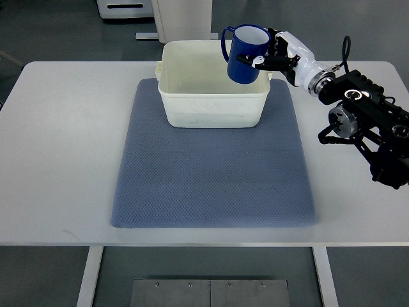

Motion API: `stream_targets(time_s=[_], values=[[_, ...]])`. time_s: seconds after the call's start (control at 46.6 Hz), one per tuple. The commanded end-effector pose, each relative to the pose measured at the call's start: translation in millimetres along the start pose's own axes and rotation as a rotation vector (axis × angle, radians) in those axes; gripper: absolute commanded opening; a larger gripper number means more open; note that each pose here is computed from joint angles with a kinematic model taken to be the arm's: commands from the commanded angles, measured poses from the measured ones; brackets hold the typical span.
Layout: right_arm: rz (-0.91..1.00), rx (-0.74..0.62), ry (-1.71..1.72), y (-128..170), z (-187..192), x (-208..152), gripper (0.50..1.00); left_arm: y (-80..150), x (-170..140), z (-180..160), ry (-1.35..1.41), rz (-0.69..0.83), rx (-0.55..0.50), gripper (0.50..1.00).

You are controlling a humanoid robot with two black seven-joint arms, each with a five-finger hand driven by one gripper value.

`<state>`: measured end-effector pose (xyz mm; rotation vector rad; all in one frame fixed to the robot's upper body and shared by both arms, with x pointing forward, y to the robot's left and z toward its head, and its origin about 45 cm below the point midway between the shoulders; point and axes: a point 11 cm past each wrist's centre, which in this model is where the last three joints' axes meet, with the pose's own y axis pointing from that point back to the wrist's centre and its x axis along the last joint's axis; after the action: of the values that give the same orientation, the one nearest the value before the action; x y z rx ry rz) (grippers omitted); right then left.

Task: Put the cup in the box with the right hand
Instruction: 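Lift the blue mug with the right hand over the cream tub, then lower the mug into the tub and open the right hand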

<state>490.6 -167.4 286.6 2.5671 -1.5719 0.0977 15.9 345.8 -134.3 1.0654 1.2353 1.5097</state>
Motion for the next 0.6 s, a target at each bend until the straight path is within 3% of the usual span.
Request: stream_targets(time_s=[0.0, 0.322, 0.343, 0.365, 0.472, 0.536, 0.579], values=[[0.004, -0.003, -0.001, -0.3, 1.7, -1.3, 0.500, 0.0, 0.0, 0.0, 0.000, 0.000, 0.000, 1.000], [0.006, -0.009, -0.007, 0.1, 3.9, -1.4, 0.500, 0.0, 0.0, 0.0, 0.000, 0.000, 0.000, 1.000], [0.003, -0.008, -0.008, 0.1, 3.6, -2.0, 0.587, 0.0, 0.0, 0.0, 0.000, 0.000, 0.000, 1.000], [0.005, -0.011, -0.009, 0.6, 5.1, -1.8, 0.716, 0.0, 0.0, 0.0, 0.000, 0.000, 0.000, 1.000], [0.004, -0.011, -0.016, 1.0, 6.8, -2.5, 0.776, 0.0, 0.0, 0.0, 0.000, 0.000, 0.000, 1.000], [-0.001, -0.010, -0.019, 0.1, 6.8, -5.6, 0.859, 0.0, 0.0, 0.0, 0.000, 0.000, 0.000, 1.000], [-0.003, -0.010, -0.021, 0.1, 7.3, -6.8, 0.955, 0.0, 0.0, 0.0, 0.000, 0.000, 0.000, 1.000]])
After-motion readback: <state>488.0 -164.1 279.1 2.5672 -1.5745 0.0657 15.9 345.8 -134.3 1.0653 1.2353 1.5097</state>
